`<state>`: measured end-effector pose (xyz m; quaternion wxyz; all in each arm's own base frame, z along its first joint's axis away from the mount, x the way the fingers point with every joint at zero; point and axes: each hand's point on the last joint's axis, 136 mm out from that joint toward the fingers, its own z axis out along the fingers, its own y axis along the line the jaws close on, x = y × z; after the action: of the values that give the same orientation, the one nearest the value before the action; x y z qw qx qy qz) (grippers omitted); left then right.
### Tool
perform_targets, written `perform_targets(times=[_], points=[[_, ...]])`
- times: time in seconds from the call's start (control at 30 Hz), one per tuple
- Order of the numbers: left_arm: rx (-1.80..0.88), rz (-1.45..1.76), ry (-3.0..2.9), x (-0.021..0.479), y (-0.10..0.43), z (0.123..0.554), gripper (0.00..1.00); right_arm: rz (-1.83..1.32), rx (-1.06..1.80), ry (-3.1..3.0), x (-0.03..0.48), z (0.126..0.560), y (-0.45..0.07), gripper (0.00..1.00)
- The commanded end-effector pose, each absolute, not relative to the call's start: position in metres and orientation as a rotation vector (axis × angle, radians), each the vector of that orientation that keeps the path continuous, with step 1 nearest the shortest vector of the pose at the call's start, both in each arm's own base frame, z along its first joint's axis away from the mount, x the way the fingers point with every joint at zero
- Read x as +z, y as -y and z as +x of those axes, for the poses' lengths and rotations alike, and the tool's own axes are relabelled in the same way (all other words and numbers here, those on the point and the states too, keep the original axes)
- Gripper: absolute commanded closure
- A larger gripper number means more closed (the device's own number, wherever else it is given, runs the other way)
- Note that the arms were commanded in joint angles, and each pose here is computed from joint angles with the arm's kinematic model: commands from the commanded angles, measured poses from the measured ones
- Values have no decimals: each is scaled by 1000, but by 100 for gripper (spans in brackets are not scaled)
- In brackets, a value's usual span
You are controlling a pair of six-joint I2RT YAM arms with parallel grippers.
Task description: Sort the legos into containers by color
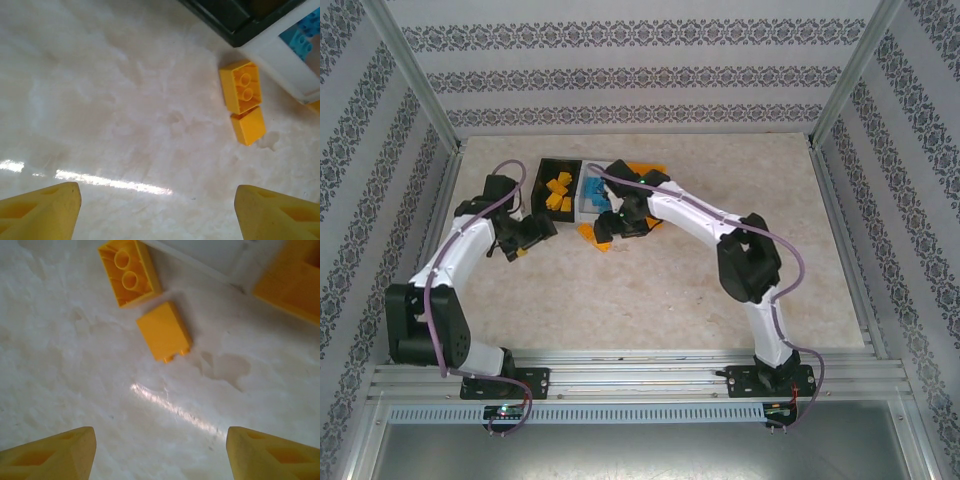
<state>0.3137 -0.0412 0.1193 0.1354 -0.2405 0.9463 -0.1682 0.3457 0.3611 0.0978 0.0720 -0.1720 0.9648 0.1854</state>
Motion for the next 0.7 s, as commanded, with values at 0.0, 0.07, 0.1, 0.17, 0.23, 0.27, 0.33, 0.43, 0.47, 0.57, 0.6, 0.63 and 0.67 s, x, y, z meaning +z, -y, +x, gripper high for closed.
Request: perform_targets(times=[0.0,0.07,0.1,0.17,0.23,0.27,0.33,0.43,0.47,0.57,0.6,0.63,0.67], points=[[-492,-735,-2682,130,35,304,19,-664,392,-2911,86,348,-360,30],[-479,-741,-2682,132,32,295,19,-693,324,-2910,79,354,-364,30],[-476,-742,-2682,133,31,292,19,-709,298,-2907,76,356,-365,30],[-467,-742,-2678,136,30,286,19,-752,249,-2887,72,361,-369,30],[-461,-749,-2678,138,28,281,19,-788,209,-2870,68,365,-372,30],[-460,-757,-2679,139,27,279,19,-800,196,-2866,67,367,-372,30],[-456,-762,-2678,140,27,275,19,-817,174,-2871,61,368,-372,31],[-452,-778,-2669,141,25,271,18,-836,170,-2882,53,365,-374,31],[-452,-785,-2667,140,25,269,18,-845,171,-2883,52,364,-375,31],[-457,-804,-2670,137,25,266,18,-870,163,-2886,46,360,-377,32],[-461,-809,-2670,136,25,265,18,-875,162,-2889,44,359,-378,32],[-463,-815,-2669,134,26,264,18,-880,163,-2891,42,357,-379,33],[-467,-821,-2667,134,26,263,18,-888,161,-2891,40,356,-379,33]])
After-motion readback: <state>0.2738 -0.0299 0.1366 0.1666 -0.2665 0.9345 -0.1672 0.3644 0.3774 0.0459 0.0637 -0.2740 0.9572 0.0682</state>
